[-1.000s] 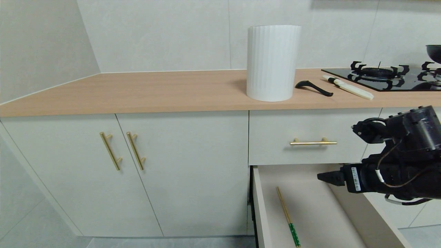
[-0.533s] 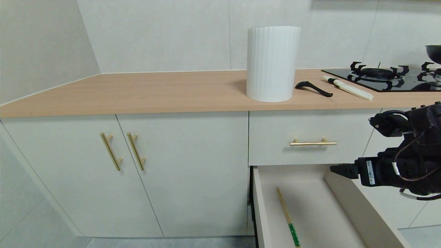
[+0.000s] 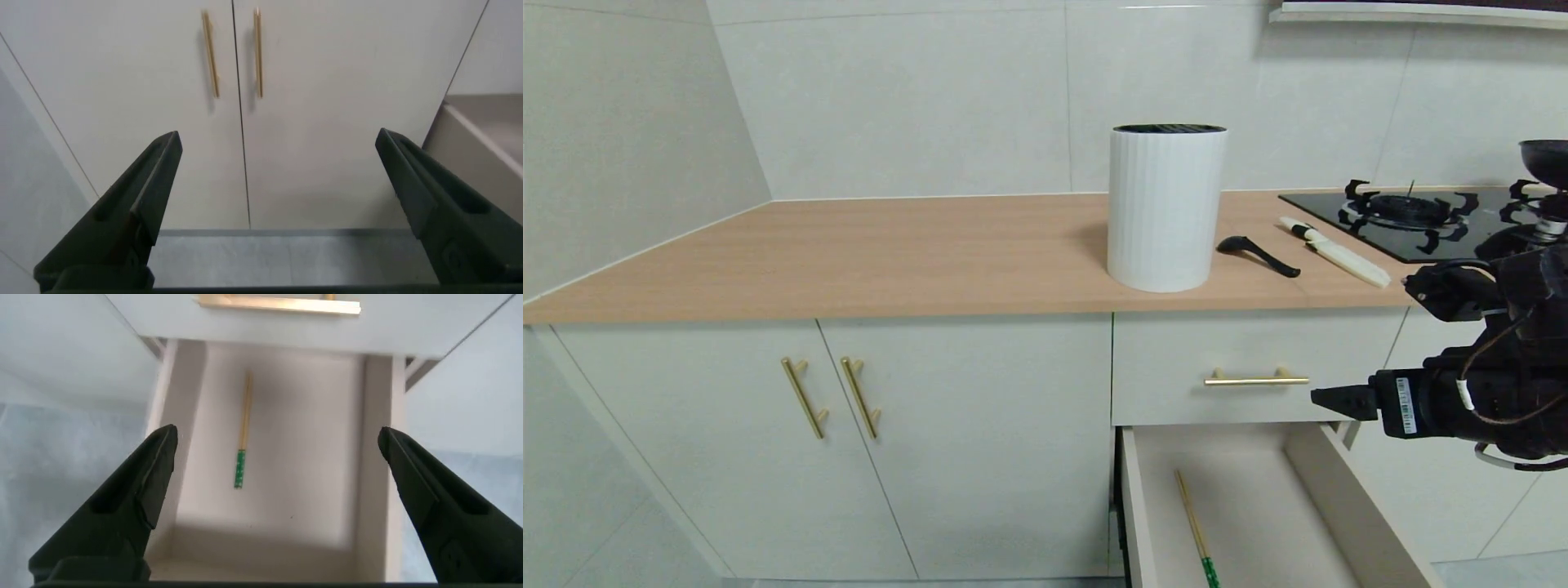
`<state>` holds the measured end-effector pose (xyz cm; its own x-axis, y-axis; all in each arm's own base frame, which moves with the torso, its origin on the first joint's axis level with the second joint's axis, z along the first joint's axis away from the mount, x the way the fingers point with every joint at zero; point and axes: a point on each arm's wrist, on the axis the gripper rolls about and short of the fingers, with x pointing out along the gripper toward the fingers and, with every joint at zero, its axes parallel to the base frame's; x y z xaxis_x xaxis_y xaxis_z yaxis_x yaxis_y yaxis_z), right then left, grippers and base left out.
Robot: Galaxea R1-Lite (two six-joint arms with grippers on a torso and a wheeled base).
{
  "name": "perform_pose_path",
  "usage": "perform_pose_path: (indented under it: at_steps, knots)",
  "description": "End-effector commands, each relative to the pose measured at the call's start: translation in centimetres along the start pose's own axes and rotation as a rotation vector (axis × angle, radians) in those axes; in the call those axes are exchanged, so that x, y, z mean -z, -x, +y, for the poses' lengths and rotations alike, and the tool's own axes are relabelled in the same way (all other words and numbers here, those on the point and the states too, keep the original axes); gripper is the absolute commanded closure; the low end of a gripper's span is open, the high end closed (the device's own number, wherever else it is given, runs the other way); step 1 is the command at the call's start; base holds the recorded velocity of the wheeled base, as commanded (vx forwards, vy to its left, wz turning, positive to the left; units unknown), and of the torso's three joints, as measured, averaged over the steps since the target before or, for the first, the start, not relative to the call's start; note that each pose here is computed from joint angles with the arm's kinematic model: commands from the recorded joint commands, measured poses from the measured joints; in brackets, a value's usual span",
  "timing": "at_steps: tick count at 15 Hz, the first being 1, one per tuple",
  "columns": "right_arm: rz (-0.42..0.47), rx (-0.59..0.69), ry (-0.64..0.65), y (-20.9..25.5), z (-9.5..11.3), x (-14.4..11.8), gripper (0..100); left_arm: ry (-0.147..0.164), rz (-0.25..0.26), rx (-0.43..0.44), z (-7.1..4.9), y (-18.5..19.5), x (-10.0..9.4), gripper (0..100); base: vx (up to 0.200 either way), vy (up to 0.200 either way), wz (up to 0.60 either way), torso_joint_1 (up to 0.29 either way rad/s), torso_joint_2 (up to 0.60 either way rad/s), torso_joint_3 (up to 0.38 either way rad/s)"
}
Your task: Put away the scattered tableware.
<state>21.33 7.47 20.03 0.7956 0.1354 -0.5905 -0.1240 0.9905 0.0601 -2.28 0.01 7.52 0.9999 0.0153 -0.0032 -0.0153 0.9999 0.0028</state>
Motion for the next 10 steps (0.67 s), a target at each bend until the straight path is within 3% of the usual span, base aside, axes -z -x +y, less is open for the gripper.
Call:
perform_pose_path:
  at_steps: [1, 10]
  knots:
    - [0.004, 0.003, -0.001, -0.14, -0.06, 0.02, 0, 0.001, 0.0, -0.002, 0.0, 0.0, 0.0, 0, 0.0, 0.0, 0.0, 0.163, -0.47, -0.29]
    - [0.013, 0.004, 0.003, -0.37, -0.01, 0.12, 0, 0.0, 0.0, -0.002, 0.0, 0.0, 0.0, 0, 0.0, 0.0, 0.0, 0.189, -0.48, -0.29]
